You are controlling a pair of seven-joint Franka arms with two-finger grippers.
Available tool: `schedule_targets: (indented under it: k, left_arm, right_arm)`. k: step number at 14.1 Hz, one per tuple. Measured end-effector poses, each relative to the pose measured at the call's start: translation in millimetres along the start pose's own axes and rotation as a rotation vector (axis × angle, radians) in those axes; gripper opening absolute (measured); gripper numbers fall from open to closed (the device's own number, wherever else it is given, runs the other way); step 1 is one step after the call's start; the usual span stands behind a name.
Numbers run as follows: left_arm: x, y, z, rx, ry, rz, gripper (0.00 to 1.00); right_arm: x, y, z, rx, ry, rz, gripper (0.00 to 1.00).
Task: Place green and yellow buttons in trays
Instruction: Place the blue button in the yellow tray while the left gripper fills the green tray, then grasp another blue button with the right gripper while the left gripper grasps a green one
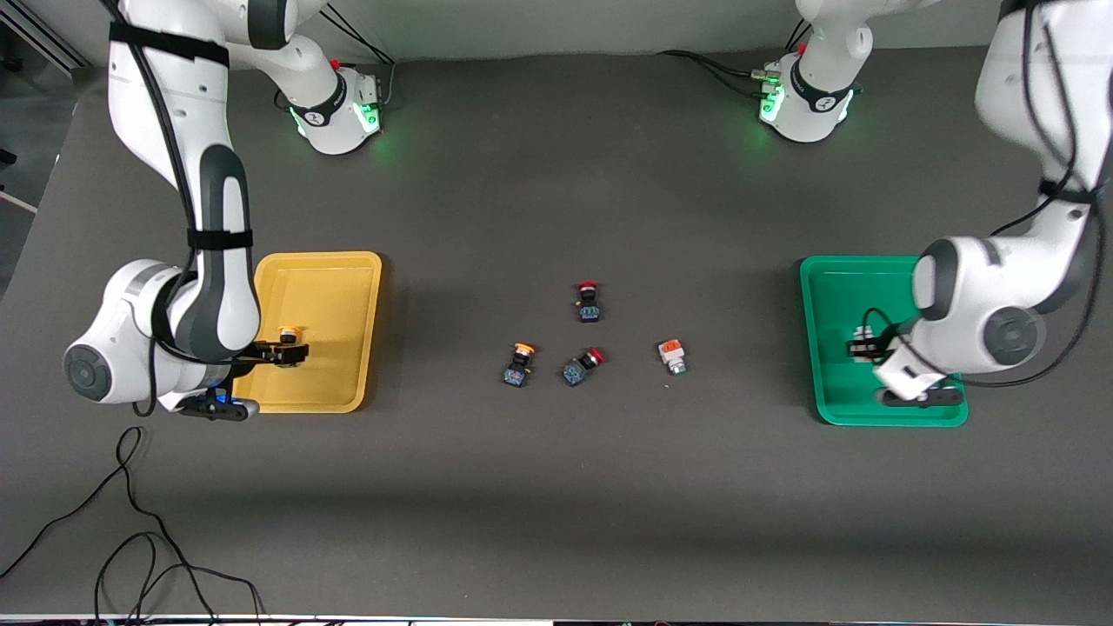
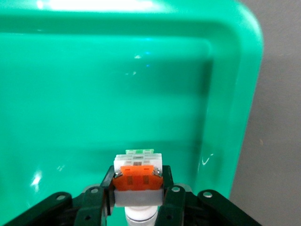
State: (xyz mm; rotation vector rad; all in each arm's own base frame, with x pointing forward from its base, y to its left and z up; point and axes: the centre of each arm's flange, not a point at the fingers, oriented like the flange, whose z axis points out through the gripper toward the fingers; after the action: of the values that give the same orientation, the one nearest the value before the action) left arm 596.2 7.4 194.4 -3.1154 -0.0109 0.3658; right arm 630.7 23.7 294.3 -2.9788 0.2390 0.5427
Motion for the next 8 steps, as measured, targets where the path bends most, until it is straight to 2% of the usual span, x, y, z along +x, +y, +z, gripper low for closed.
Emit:
schedule_targets:
  k: [1, 2, 5, 7, 8]
  left_arm:
    - [1.3, 0.3, 9.7, 0.003, -0.007, 0.006, 0.41]
    - [2.0, -0.1, 11.5, 0.006, -0.009, 0.011, 0.47]
    - [5.8, -2.6, -11.6, 0.014, 0.0, 0.024, 0.78]
    - [5.5, -6.5, -53.9, 0.027, -0.022, 0.02, 0.99]
    - [3.9, -8.6, -83.8, 0.034, -0.032, 0.014, 1.0]
  right_arm:
    - [-3.8, -30.5, -14.0, -0.003, 0.017, 0.023, 1.0]
    - [-8.8, -65.0, -22.4, -0.005, 0.034, 0.043, 1.0]
    - [-25.9, -166.9, -15.8, 0.005, 0.049, 0.096, 1.0]
    - [-25.4, -213.4, 4.7, 0.006, 0.064, 0.149, 1.0]
    - [-21.5, -228.2, 18.2, 0.009, 0.072, 0.165, 1.0]
